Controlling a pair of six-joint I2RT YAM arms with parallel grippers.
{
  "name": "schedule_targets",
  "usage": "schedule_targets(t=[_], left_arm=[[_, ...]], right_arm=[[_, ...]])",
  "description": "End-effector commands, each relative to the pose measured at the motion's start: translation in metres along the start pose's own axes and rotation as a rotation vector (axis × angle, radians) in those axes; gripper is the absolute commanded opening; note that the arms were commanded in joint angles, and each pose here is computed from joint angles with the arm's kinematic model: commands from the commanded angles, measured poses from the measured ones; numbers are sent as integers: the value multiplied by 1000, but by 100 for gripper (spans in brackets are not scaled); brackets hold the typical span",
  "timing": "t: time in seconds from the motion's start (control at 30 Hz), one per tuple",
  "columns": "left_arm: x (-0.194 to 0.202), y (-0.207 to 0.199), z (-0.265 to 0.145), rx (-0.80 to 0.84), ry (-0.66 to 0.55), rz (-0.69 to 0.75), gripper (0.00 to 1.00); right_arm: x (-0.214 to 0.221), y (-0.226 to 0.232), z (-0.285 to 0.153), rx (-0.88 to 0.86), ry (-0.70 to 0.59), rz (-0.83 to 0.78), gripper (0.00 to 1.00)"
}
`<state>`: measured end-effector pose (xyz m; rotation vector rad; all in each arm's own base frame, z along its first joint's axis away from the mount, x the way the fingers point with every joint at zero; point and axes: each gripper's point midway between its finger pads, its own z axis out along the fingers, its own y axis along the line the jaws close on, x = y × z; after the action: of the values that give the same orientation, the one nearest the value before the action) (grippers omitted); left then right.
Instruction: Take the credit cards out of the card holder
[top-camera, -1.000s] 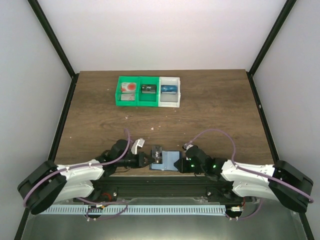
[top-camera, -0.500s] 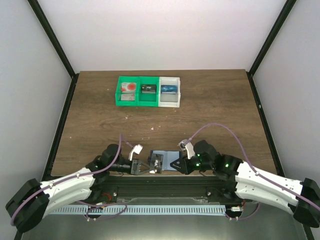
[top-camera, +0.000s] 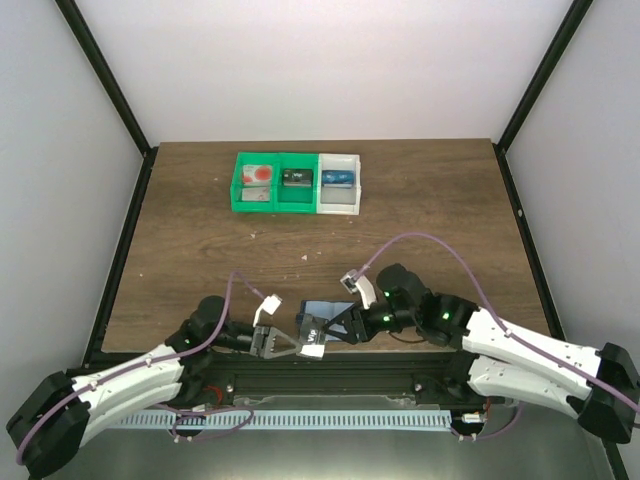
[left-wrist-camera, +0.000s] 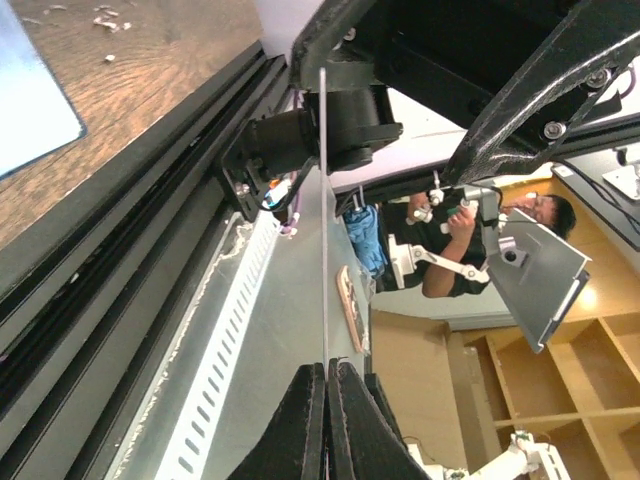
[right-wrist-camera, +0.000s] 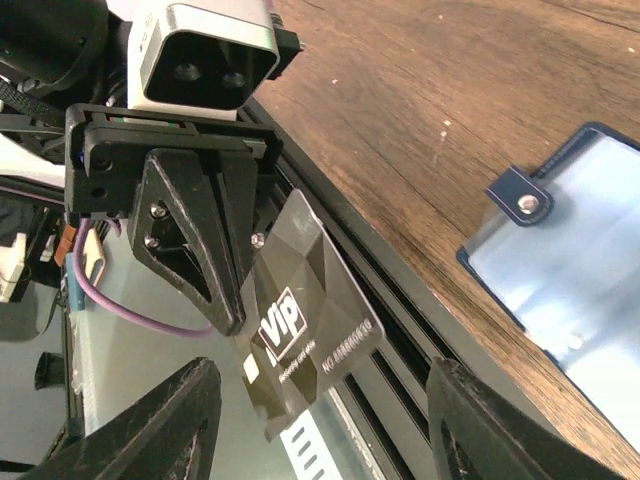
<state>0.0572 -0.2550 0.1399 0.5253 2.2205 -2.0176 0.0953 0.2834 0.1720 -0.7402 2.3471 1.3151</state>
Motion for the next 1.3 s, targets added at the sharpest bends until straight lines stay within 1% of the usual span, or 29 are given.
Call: schedule_targets(t=[0.0, 0.1, 0.2, 0.4, 0.5, 0.53, 0.57, 0.6, 0.67, 0.73, 0.77, 0.8, 0.87, 0.97, 1.03, 1.13, 1.23, 1.27], left_arm=[[-2, -21, 0, 72, 13, 58, 0], [-1, -26, 0, 89, 33, 79, 0], [-1, -31, 1, 97, 49, 103, 0], [-3, -44, -1, 131, 53, 124, 0], [-4, -45, -1, 128, 45, 134, 0], [-3, -40, -1, 112, 46, 114, 0], [-3, -37, -1, 100, 41, 105, 0], [-5, -34, -1, 84, 30, 97, 1], [-11, -29, 0, 55, -2, 84, 12], [-20, -29, 0, 40, -50, 64, 30], [-26, -30, -1, 33, -83, 56, 37], [-33, -31, -2, 27, -120, 45, 42], [-48, -33, -6, 14, -211, 21, 46], [-66, -30, -18, 13, -365, -29, 51], [-73, -31, -26, 42, -442, -59, 55], [-82, -36, -36, 70, -523, -72, 64], [-89, -37, -41, 79, -575, -87, 74], [-91, -39, -42, 90, -585, -85, 75]], right_arm=[[-22, 29, 0, -82, -21, -58, 58], [-24, 24, 5, -63, -22, -46, 57], [-24, 30, 8, -105, -12, -45, 51], [-25, 42, 6, -189, -26, -45, 28], [-23, 42, 7, -208, -20, -31, 14], [-21, 42, 6, -218, -19, -27, 7], [-19, 43, 6, -225, -19, -24, 2], [-19, 42, 4, -227, -25, -20, 1], [-19, 40, 1, -216, -48, -10, 1], [-24, 34, -3, -190, -91, 16, 0], [-28, 30, -5, -170, -125, 37, 1], [-31, 25, -7, -156, -158, 72, 0], [-38, 22, -10, -182, -236, 152, 1], [-50, 26, -18, -294, -353, 273, 1], [-59, 22, -20, -301, -401, 339, 0], [-74, 14, -21, -264, -463, 419, 1], [-89, 12, -28, -298, -550, 487, 0], [-96, 13, -31, -305, -582, 503, 0]])
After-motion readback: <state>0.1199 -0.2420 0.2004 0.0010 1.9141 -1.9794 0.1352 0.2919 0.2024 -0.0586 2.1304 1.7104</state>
